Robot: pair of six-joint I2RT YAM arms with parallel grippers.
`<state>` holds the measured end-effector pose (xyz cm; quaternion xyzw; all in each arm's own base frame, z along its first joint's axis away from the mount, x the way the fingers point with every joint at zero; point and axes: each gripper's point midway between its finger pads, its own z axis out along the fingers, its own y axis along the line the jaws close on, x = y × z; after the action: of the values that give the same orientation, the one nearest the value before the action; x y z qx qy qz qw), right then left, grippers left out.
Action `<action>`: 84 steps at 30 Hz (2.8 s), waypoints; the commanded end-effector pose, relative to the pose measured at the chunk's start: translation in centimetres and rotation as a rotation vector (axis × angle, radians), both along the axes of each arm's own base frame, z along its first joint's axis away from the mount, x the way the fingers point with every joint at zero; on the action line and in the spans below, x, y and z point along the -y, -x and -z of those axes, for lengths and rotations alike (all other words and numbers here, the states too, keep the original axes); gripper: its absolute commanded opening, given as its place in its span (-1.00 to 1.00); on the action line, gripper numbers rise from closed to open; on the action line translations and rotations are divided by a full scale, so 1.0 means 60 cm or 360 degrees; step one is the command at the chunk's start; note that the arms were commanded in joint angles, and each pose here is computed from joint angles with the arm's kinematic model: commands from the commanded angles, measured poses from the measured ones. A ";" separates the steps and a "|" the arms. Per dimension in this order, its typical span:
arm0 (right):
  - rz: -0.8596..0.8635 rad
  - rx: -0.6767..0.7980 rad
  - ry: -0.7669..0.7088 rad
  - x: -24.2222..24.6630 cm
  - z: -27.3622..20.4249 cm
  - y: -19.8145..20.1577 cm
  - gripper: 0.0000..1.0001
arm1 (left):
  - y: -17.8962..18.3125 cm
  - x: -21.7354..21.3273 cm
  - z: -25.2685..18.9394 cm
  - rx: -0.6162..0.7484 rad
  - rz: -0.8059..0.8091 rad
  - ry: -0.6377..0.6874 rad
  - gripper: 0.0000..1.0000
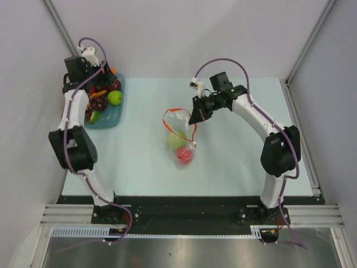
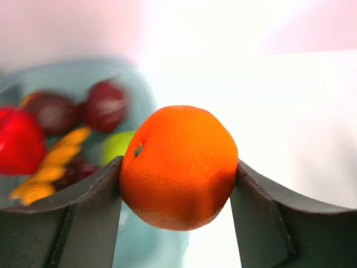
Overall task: Place the food in the zip-top bag and seal the zipper
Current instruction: Pick up the fake fruit from the bin, then place the fake fruit in the zipper food storage bag, then pick up the fake fruit from the bin.
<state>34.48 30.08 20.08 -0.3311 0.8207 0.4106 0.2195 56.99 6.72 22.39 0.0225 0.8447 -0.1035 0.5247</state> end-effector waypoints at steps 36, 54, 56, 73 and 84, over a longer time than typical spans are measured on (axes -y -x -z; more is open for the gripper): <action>0.0020 -0.0136 -0.0233 -0.046 -0.067 0.010 -1.00 | 0.194 0.320 -0.091 0.0067 0.0621 0.0145 0.99; 0.0040 -0.0161 -0.0242 -0.041 -0.057 -0.017 -1.00 | -0.077 -0.019 0.116 -0.0269 -0.0459 -0.0054 0.99; 0.0036 -0.0161 -0.0236 -0.041 -0.054 -0.017 -1.00 | -0.088 -0.023 0.141 -0.0313 -0.0469 -0.0009 0.99; 0.0035 -0.0156 -0.0228 -0.043 -0.047 -0.020 -1.00 | -0.071 -0.077 0.223 -0.0429 -0.0506 0.0175 0.29; 0.0035 -0.0145 -0.0216 -0.041 -0.047 -0.023 -1.00 | -0.031 -0.063 0.256 -0.0563 -0.0278 0.0035 0.71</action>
<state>35.06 32.16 21.42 -0.2710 0.8174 0.4744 0.1829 60.85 9.79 7.52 -0.1007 0.9051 -0.0827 0.4048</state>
